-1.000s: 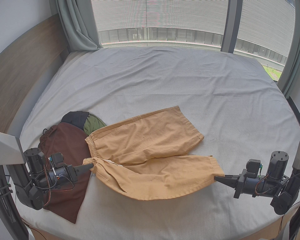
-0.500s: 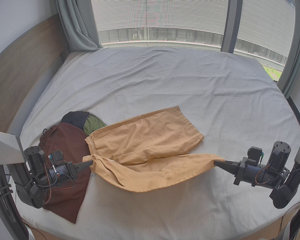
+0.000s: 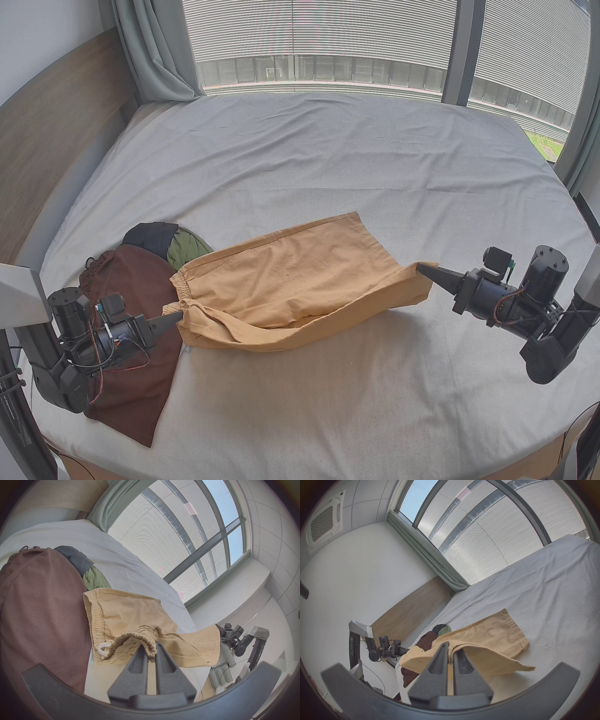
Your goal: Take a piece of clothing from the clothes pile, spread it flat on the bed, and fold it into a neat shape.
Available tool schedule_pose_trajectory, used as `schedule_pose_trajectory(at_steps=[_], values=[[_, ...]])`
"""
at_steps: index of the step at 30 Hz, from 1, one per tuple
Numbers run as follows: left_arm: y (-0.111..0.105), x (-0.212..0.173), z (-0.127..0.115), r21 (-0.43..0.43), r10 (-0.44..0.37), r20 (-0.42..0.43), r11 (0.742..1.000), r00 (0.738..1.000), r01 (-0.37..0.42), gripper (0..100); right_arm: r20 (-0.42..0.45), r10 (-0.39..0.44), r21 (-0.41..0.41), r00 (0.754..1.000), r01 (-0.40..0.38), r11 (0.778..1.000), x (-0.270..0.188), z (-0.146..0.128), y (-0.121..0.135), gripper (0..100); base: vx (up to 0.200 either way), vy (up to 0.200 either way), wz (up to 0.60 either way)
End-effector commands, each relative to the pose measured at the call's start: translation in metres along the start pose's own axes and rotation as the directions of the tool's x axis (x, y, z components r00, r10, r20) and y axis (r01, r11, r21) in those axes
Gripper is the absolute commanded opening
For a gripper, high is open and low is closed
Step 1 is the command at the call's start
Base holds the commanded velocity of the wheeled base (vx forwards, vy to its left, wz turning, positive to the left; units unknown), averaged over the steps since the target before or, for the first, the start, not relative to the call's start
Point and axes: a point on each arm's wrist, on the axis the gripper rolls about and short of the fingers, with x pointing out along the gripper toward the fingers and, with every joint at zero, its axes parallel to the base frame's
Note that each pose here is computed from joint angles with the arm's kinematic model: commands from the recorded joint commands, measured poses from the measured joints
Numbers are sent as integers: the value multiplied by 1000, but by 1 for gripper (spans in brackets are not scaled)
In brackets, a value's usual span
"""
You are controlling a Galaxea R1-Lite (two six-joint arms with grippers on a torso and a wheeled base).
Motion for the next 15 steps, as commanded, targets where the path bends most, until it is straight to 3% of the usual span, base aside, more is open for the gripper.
schedule_pose_trajectory(at_steps=[1,15], values=[[0,0,3,3,2,15,1000,1000,-2,0,15,-4,29,1000,3,1000,17,0,-17,0,0,0,0],[4,4,9,-2,10,38,1000,999,-10,0,62,10,21,998,-11,1000,58,30,-38,0,0,0,0]])
